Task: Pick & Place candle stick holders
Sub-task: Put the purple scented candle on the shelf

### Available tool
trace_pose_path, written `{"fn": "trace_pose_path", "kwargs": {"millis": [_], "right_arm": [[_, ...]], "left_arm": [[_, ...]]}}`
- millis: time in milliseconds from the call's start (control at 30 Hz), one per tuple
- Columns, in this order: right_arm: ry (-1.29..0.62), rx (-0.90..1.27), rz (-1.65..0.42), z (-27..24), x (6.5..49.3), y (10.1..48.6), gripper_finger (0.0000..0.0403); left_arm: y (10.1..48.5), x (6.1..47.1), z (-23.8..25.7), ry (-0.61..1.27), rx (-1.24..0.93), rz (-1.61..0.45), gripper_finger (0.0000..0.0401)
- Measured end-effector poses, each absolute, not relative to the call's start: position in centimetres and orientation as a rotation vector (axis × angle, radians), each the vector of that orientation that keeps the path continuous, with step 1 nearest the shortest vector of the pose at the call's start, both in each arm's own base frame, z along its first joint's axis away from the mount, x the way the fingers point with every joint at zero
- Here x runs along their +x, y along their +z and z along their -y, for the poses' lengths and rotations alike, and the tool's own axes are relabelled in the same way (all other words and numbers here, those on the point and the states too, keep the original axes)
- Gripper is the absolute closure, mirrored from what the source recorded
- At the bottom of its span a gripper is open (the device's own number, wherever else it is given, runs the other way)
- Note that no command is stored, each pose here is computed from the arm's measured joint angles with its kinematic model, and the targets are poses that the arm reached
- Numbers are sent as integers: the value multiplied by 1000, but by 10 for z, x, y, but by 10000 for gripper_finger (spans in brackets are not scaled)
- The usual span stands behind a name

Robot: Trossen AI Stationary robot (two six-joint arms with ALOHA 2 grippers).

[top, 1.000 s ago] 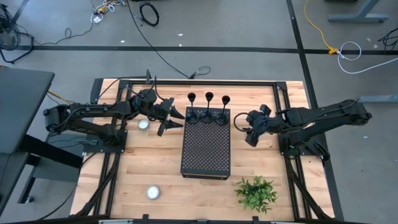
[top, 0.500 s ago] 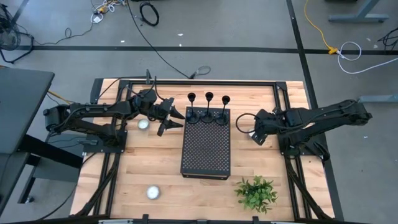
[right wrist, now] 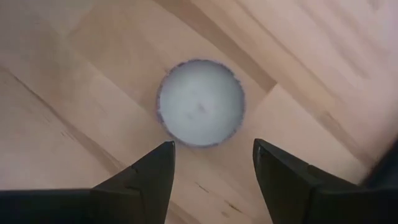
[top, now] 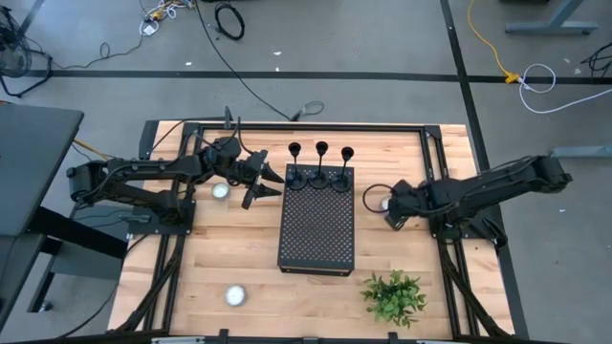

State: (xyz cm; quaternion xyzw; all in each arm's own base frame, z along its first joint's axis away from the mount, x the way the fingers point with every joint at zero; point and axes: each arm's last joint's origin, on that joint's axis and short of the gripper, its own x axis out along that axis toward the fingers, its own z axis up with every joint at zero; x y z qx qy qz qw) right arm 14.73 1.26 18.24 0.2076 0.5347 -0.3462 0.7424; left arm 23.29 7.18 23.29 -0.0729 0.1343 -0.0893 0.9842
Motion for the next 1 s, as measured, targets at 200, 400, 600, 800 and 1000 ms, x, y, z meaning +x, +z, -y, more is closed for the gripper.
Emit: {"fn": "trace_pose_path", "kwargs": {"millis": [200,400,600,800,1000], "right_arm": [[-771,462,-1159,-11,145,171,201],[-791,442,-1100,-8,149,172,247],[-768,416,-1085,-8,151,172,278],[-794,418,-1078,-4,151,172,282],[-808,421,-1082,0,151,172,271]], "left_arm": [[233,233,-72,-180,-146,-270,208],[233,233,-72,-180,-146,-270,208],[233,233,-72,-180,-146,-270,208],[233,233,-72,-180,-146,-270,208],[233,233,-72,-180,-146,-270,208]]}}
